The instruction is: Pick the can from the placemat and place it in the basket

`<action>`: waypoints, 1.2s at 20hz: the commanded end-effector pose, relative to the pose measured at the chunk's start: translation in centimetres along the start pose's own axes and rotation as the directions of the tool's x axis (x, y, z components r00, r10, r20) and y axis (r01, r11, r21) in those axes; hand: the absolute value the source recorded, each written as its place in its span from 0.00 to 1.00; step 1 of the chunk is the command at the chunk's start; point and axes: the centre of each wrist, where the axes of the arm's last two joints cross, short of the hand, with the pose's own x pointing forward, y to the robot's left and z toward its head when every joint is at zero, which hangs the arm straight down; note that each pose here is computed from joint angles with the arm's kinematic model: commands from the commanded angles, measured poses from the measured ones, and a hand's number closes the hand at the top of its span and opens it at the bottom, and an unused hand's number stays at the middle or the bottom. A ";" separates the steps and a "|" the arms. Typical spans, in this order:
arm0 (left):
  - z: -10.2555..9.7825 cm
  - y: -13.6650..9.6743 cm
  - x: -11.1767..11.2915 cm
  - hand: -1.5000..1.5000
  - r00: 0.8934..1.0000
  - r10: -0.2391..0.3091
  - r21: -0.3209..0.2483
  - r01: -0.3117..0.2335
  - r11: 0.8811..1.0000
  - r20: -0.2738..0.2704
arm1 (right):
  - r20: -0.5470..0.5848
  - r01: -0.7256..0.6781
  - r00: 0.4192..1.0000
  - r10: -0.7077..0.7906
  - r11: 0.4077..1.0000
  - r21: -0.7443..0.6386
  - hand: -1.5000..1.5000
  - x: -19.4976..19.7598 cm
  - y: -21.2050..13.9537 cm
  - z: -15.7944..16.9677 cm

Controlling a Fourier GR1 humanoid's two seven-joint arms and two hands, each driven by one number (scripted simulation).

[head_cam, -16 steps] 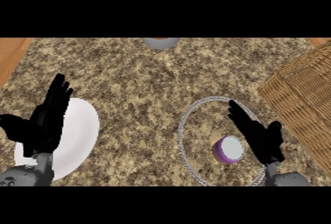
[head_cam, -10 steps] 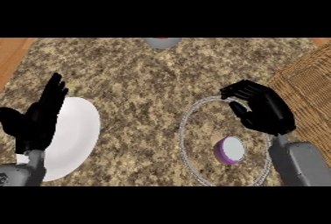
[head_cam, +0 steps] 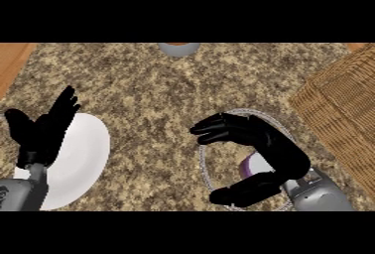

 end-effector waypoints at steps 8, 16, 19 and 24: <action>-0.8 2.4 -0.2 0.50 1.000 -0.006 0.012 0.007 1.000 -0.029 | -0.318 -0.350 0.860 0.399 0.915 0.200 0.00 8.5 -1.6 -3.0; -0.9 1.2 -2.1 0.50 1.000 0.010 0.008 -0.010 1.000 -0.018 | -0.521 -0.615 0.536 0.664 0.730 0.299 0.00 14.3 -8.9 -5.3; -1.0 0.3 -0.5 0.50 1.000 -0.010 0.001 0.010 1.000 -0.025 | -0.516 -0.537 0.501 0.695 0.717 0.444 0.00 15.6 -10.5 -6.2; -0.3 1.1 -1.1 0.50 1.000 -0.012 0.020 0.013 1.000 -0.017 | -0.522 -0.364 0.525 0.672 0.732 0.577 0.00 15.1 -11.9 -4.9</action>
